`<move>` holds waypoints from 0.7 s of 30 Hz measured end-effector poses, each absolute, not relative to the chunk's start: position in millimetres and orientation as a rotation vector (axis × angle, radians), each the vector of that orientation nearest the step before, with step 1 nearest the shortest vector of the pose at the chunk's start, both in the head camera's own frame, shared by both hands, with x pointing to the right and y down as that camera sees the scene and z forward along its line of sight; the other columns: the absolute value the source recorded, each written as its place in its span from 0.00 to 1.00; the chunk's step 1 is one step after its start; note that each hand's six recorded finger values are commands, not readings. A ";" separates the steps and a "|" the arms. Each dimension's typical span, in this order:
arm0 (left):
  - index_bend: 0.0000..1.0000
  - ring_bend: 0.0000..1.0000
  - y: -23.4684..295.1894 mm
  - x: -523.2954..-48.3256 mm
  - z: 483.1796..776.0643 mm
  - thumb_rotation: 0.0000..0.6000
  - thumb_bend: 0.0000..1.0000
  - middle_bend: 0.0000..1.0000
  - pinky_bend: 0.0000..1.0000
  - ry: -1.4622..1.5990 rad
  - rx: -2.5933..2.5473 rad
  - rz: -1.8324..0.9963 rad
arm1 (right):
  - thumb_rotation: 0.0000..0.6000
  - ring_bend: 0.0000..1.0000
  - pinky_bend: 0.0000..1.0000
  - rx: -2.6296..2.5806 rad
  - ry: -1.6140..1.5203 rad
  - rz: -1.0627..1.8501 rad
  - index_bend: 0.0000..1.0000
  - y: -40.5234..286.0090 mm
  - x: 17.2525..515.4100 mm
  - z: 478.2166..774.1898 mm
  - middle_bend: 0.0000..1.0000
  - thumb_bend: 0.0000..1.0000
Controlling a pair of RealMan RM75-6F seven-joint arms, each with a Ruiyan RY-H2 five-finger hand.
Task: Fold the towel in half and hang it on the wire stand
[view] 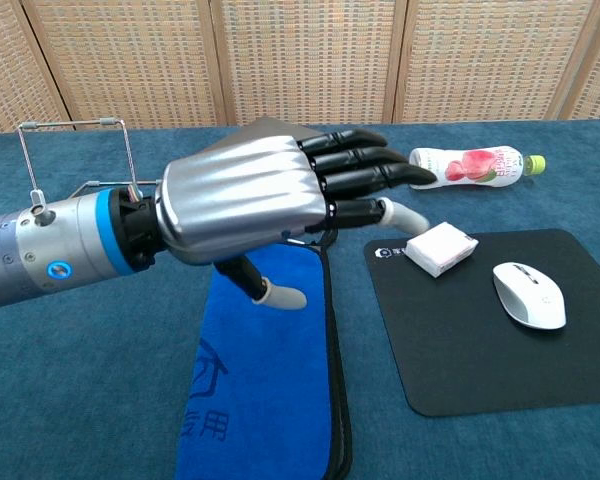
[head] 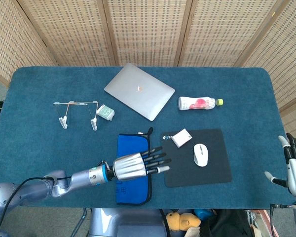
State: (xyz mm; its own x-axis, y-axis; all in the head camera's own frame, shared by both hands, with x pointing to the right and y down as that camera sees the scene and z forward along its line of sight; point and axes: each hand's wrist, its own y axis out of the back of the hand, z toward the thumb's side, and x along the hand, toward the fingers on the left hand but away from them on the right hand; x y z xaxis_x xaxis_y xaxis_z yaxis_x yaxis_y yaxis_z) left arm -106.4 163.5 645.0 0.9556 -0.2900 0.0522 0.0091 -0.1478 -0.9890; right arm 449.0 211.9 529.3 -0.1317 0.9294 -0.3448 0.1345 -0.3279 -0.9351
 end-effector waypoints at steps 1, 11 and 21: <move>0.23 0.00 157.1 -107.4 648.8 1.00 0.20 0.00 0.00 0.226 -1.715 -0.317 | 1.00 0.00 0.00 -1.472 -1.224 1.529 0.00 212.0 448.8 529.5 0.00 0.00; 0.28 0.00 95.9 -124.4 689.8 1.00 0.24 0.00 0.00 0.368 -1.781 -0.871 | 1.00 0.00 0.00 -1.475 -1.211 1.546 0.00 211.2 448.6 534.8 0.00 0.00; 0.34 0.00 86.8 -118.5 716.5 1.00 0.27 0.00 0.00 0.398 -1.785 -1.121 | 1.00 0.00 0.00 -1.476 -1.207 1.566 0.00 210.0 450.6 539.4 0.00 0.00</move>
